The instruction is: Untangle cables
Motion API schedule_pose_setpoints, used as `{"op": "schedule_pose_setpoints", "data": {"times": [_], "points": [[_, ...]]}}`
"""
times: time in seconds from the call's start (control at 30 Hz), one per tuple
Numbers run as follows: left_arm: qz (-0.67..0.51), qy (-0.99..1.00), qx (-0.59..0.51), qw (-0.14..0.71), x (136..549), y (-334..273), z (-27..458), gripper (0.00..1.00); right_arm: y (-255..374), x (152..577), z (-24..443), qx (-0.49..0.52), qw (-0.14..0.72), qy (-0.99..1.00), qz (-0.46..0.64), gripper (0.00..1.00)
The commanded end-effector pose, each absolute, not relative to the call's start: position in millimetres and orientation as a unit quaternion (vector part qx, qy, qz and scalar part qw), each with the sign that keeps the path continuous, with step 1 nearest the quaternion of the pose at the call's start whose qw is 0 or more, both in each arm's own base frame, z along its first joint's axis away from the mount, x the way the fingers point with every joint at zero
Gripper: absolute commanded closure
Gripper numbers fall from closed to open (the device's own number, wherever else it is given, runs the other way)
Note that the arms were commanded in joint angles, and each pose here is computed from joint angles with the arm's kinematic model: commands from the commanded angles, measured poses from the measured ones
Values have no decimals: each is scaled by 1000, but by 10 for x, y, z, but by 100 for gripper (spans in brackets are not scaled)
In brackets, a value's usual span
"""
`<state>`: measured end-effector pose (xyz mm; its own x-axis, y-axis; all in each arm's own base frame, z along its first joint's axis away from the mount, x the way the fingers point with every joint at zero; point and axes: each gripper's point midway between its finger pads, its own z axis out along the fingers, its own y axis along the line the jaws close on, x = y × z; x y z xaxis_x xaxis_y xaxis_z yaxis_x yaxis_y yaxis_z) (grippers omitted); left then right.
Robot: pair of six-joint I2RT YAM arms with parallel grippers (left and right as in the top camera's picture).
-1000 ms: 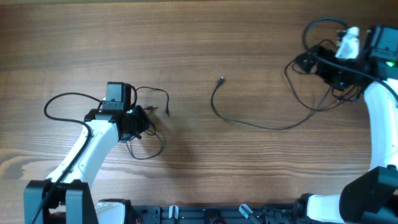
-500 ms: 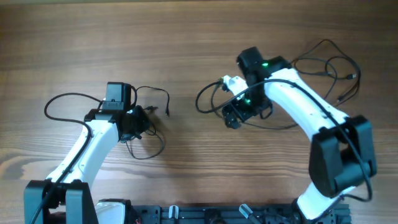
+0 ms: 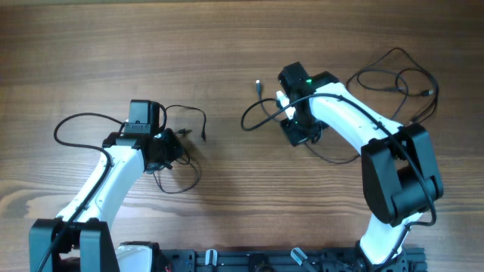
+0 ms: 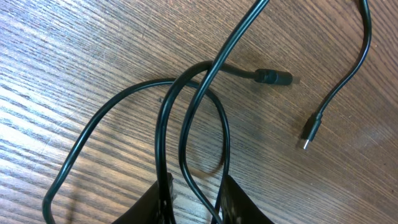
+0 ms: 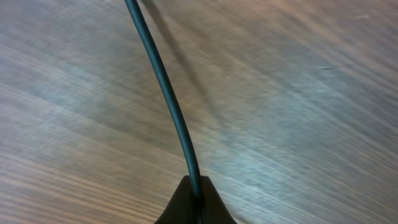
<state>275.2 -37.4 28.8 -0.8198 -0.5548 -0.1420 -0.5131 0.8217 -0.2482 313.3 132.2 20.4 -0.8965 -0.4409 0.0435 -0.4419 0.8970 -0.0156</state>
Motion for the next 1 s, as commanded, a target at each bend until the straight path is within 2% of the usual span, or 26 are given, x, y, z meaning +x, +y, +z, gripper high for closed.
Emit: {"op": "schedule_pose_setpoints", "data": {"times": [0.0, 0.07, 0.13, 0.23, 0.27, 0.47, 0.7, 0.73, 0.77, 0.8, 0.83, 0.87, 0.97], "points": [[-103, 948, -282, 101, 2753, -386, 282, 73, 1145, 3522, 615, 154, -53, -987, 20, 96], [-103, 948, -282, 101, 2753, -386, 282, 73, 950, 3804, 1143, 92, -131, -987, 6, 96], [-103, 948, -282, 101, 2755, -386, 282, 73, 566, 4053, 1872, 3, -237, -971, -9, 96], [-103, 948, -282, 101, 2755, -386, 282, 73, -190, 4096, 2660, -133, -360, -923, -13, 96], [-103, 948, -282, 101, 2755, -386, 282, 73, -390, 4064, 2746, -158, -372, -915, -6, 96], [-103, 948, -282, 101, 2754, -386, 282, 73, -1222, 3854, 2572, -296, -342, -891, 29, 96], [-103, 948, -282, 101, 2754, -386, 282, 73, -1483, 3873, 2223, -350, -298, -887, 45, 96], [-103, 948, -282, 101, 2754, -386, 282, 73, -1501, 3940, 2158, -352, -297, -886, 44, 85], [-103, 948, -282, 101, 2755, -386, 282, 73, -1497, 4027, 2127, -346, -303, -887, 36, 54], [-103, 948, -282, 101, 2755, -386, 282, 73, -1465, 4112, 2078, -339, -306, -889, 20, 28], [-103, 948, -282, 101, 2754, -386, 282, 73, -1416, 4161, 2008, -335, -299, -894, 4, 7], [-103, 948, -283, 101, 2755, -386, 282, 73, -1361, 4186, 1919, -324, -287, -901, -10, 0], [-103, 948, -282, 101, 2755, -386, 282, 73, -1164, 4178, 1664, -287, -241, -926, -52, 0]]}}
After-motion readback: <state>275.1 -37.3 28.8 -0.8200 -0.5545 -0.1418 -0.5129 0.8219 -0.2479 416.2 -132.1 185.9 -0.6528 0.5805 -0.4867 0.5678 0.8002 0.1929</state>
